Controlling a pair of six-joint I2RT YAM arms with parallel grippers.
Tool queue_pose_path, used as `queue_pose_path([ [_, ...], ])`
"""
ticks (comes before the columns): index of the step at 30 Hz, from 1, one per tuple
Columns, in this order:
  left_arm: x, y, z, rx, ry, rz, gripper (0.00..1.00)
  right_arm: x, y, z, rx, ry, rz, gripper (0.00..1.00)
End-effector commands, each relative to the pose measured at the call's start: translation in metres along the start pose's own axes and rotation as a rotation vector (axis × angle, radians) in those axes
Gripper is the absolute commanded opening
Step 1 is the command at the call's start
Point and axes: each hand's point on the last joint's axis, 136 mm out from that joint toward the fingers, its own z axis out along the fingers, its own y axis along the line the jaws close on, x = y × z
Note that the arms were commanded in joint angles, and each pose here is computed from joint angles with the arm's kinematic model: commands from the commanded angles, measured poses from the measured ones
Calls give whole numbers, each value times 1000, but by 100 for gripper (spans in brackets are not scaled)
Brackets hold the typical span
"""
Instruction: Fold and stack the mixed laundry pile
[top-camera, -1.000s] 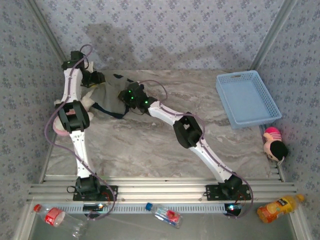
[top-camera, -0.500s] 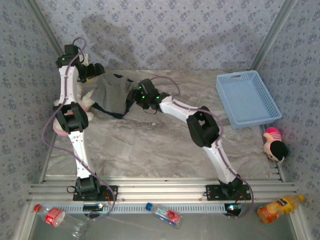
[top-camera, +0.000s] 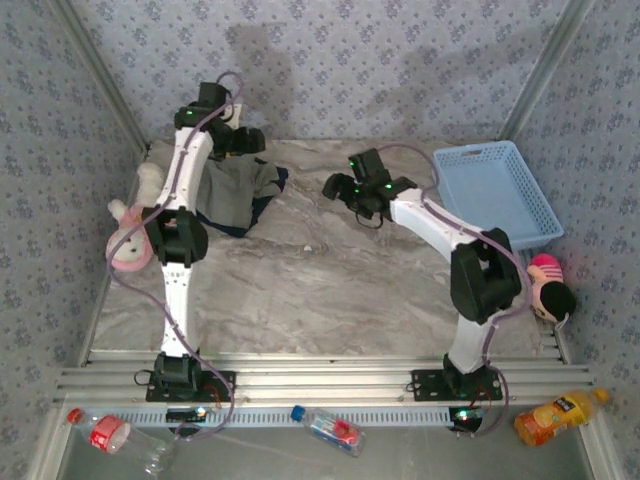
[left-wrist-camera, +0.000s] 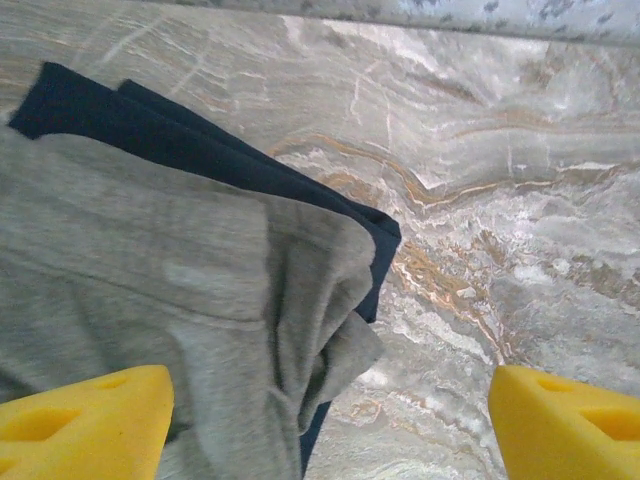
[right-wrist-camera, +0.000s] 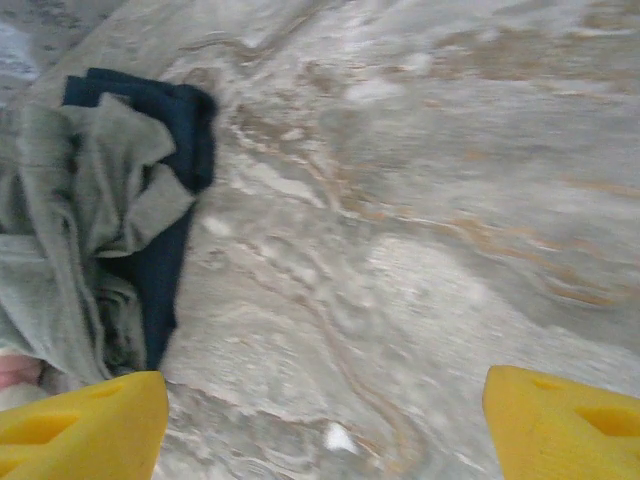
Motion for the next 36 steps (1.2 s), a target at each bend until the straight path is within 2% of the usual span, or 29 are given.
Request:
queue_pose_path([
  [1, 13, 19, 34, -129, 40, 15, 80, -2, -33, -23, 70, 0, -24, 84],
  [8, 21, 39, 65, -261, 35, -75, 68, -19, -61, -46, 71, 6, -19, 83],
  [13, 27, 43, 87, -260, 47, -114, 64, -26, -73, -52, 68, 16, -13, 82],
  [15, 33, 40, 95, -247, 67, -119, 55, -26, -77, -54, 69, 18, -7, 82],
  [18, 40, 28, 101, -222, 92, -87, 35, -27, -82, -55, 68, 15, 2, 82],
  [22, 45, 1, 104, -149, 114, -9, 1, -28, -86, -57, 65, 13, 11, 82],
  [26, 52, -44, 97, 11, 142, 70, 0, -27, -89, -60, 68, 4, 15, 81],
  [28, 57, -58, 94, 41, 154, 109, 0, -25, -90, -60, 70, 5, 19, 81],
  [33, 74, -71, 101, 109, 200, 139, 0, -23, -93, -58, 73, 1, 24, 81],
  [34, 78, -72, 104, 123, 213, 140, 3, -23, -94, -58, 73, -1, 27, 81],
  [36, 82, -66, 106, 103, 232, 127, 31, -23, -94, -59, 73, -4, 31, 81],
])
